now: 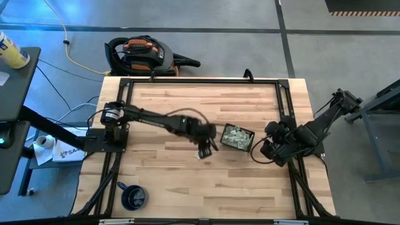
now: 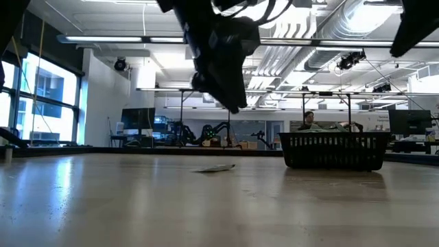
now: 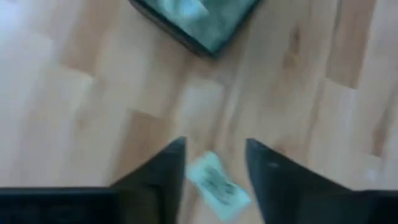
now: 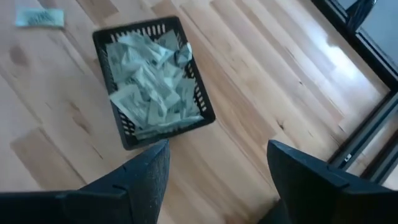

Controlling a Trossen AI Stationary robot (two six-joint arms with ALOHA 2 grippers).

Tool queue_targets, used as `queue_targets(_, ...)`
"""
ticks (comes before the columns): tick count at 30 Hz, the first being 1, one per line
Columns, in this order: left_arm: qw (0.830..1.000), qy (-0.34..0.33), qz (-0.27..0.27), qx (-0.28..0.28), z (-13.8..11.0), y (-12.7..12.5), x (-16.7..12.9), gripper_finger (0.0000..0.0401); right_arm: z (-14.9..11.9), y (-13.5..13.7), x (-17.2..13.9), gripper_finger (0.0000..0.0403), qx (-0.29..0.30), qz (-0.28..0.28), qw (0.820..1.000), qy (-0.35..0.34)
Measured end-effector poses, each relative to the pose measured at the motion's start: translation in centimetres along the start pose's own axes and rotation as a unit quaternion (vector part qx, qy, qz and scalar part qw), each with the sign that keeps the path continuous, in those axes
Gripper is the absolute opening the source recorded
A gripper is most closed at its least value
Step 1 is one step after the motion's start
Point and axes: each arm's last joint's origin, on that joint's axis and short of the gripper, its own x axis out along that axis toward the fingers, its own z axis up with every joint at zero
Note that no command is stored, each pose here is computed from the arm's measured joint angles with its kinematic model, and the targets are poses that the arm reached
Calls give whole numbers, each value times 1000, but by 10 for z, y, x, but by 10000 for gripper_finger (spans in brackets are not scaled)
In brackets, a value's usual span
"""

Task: Pick and place Stevia / Truvia into bins
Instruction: Put the stevia packet into the black bin

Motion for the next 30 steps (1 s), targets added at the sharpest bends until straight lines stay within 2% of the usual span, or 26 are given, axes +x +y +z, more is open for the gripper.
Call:
queue_targets(3, 999, 12, 8, -53, -18, -12, 10, 261, -6, 3, 10, 259, -1, -3, 1000, 3)
queue_targets(6, 994, 16, 34, -105, -32, -17, 16, 314, -11, 6, 19, 259, 2, 0, 1000, 7)
queue_targets(8, 991, 23, 48, -125, -42, -16, 23, 334, -14, 7, 24, 259, 2, 1, 1000, 10)
queue_targets(11, 990, 22, 43, -134, -54, -14, 43, 336, -18, 8, 29, 259, 3, -1, 1000, 15)
queue_targets(13, 989, 40, 38, -137, -64, -11, 58, 320, -20, 8, 31, 259, 7, -2, 1000, 20)
queue_targets(16, 990, 34, 41, -133, -66, -12, 72, 272, -21, 8, 31, 259, 8, 0, 1000, 29)
queue_targets(20, 992, 41, 72, -97, -73, -12, 81, 162, -21, 8, 31, 259, 19, 0, 999, 29)
queue_targets(24, 995, 4, 82, -49, -67, -13, 82, 34, -20, 8, 31, 259, 21, 0, 999, 25)
queue_targets(26, 996, -16, 75, -39, -54, -10, 75, 23, -20, 8, 31, 259, 25, 1, 1000, 20)
queue_targets(28, 997, -21, 76, -26, -36, -3, 69, 37, -18, 9, 29, 259, 32, 3, 999, 13)
queue_targets(30, 996, -47, 72, -9, -10, 0, 50, 44, -15, 9, 25, 259, 39, 7, 999, 2)
